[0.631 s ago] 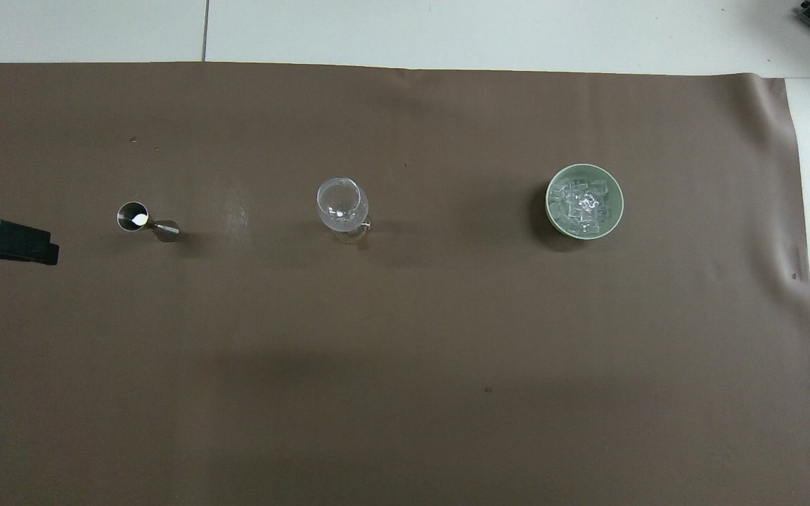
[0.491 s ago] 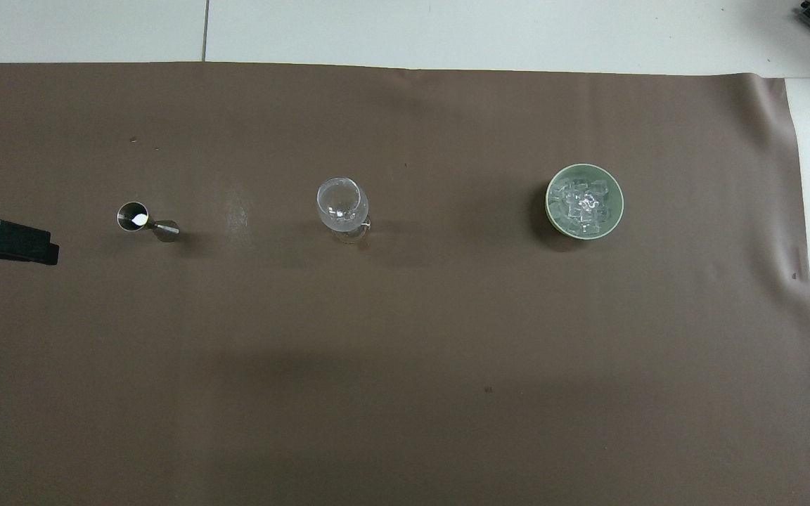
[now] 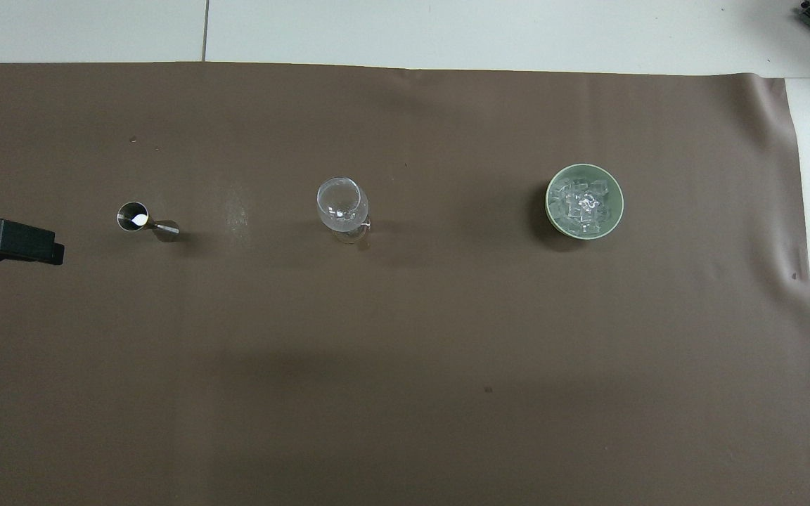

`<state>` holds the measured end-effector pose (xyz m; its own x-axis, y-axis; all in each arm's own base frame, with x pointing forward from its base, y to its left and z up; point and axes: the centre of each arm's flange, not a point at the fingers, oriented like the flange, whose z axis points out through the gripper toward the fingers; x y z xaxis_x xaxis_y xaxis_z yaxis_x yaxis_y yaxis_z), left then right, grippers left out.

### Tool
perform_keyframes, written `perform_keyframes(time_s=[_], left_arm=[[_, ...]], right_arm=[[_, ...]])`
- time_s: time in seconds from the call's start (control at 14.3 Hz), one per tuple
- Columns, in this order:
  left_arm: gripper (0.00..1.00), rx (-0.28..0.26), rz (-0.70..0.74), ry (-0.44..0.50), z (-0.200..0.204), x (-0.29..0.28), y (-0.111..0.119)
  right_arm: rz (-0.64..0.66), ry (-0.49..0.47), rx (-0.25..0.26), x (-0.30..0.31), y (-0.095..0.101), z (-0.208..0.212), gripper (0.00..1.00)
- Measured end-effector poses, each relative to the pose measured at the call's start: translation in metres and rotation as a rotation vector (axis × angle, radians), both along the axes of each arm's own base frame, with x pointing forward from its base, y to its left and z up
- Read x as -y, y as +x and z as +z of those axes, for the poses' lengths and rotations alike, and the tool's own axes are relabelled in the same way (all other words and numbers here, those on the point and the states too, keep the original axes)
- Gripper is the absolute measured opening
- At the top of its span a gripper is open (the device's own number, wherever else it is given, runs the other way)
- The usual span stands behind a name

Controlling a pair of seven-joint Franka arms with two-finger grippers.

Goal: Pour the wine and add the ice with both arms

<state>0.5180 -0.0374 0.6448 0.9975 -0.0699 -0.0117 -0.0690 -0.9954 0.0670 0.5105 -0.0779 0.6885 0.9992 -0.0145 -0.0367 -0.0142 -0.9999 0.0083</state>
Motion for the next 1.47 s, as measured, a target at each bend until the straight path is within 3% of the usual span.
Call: perform_keyframes(time_s=[0.77, 0.98, 1.47], left_arm=[[1.0, -0.011, 0.033, -0.014, 0.001, -0.008, -0.002], [1.0, -0.021, 0.117, -0.01, 0.002, -0.007, -0.005], [1.0, -0.058, 0.462, -0.024, -0.001, -0.012, -0.007]], right_arm=[[0.0, 0.0, 0.0, 0.0, 0.0, 0.0, 1.0], [0.0, 0.0, 0.0, 0.0, 0.0, 0.0, 1.0], [0.0, 0.0, 0.0, 0.0, 0.0, 0.0, 1.0]])
